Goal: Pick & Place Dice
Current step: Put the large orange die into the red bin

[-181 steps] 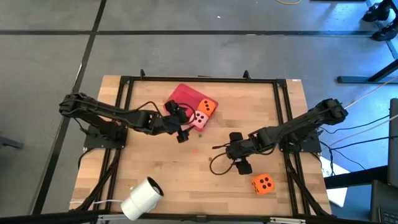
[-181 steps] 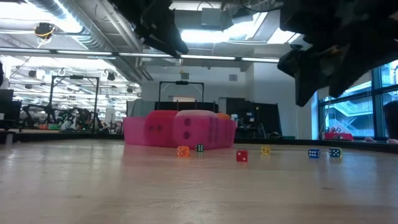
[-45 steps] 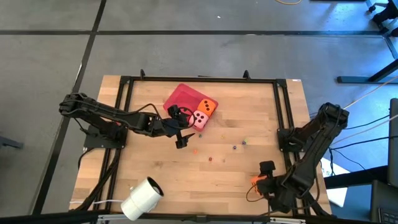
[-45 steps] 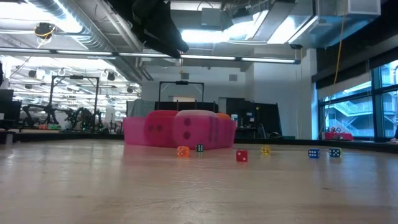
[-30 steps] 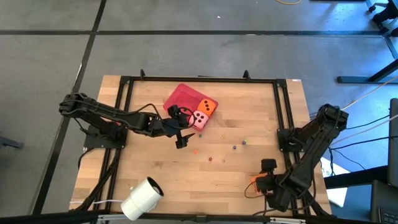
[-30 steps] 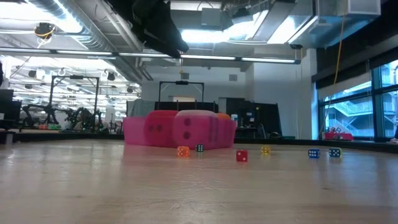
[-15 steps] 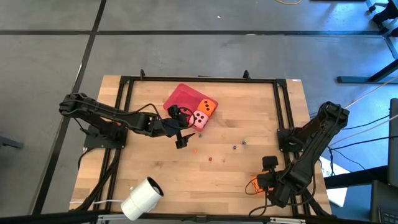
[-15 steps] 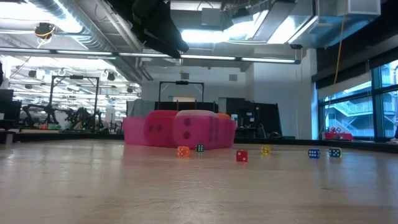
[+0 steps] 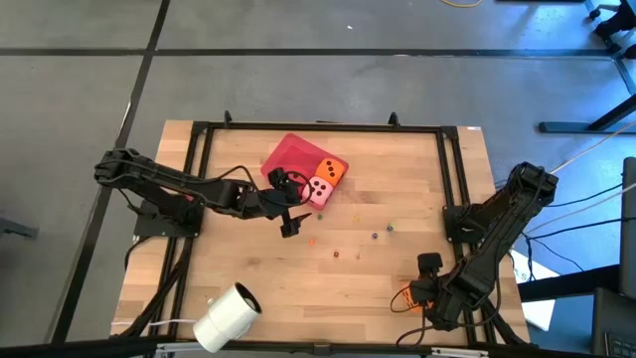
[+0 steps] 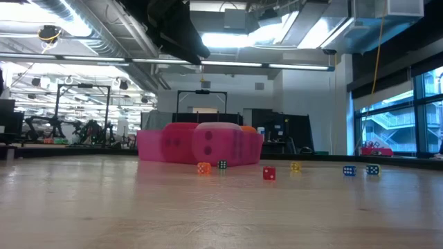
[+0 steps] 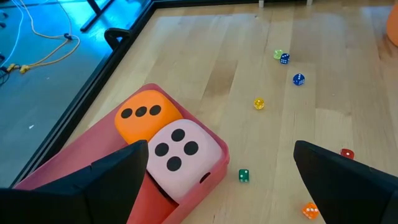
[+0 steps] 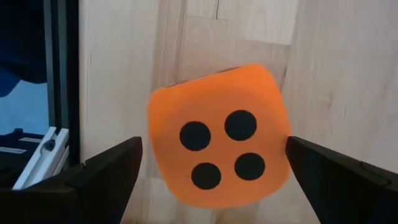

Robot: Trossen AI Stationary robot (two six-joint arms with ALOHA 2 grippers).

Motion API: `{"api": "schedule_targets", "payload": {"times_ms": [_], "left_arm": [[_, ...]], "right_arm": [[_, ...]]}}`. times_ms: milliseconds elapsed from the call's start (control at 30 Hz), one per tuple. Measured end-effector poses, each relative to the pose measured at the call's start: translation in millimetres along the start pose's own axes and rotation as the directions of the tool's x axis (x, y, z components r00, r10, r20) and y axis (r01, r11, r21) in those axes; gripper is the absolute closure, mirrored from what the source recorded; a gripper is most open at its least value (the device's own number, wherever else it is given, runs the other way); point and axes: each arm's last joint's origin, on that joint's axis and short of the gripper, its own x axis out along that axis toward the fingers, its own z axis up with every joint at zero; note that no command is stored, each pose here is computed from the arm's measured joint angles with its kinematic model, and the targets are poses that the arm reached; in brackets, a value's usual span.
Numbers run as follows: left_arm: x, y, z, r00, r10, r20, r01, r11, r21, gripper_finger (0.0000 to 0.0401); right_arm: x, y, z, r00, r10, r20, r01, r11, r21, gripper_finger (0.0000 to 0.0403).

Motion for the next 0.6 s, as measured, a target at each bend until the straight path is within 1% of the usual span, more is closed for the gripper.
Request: {"api": "schedule_targets", "payload": {"times_ms": [300,600], "left_arm": [[0.0,0.0,0.0,1.0,0.0,0.0,0.0,1.0,0.0,0.0001],[0.0,0.0,0.0,1.0,0.0,0.0,0.0,1.0,0.0,0.0001]], "right_arm": [[0.2,-0.1,0.4,1.0,-0.008,0.013,0.008,1.0,0.0,0.0005],[10.0,-3.6,-2.9,1.0,-0.017,0.026,0.017,1.0,0.008,0.0005]]}}
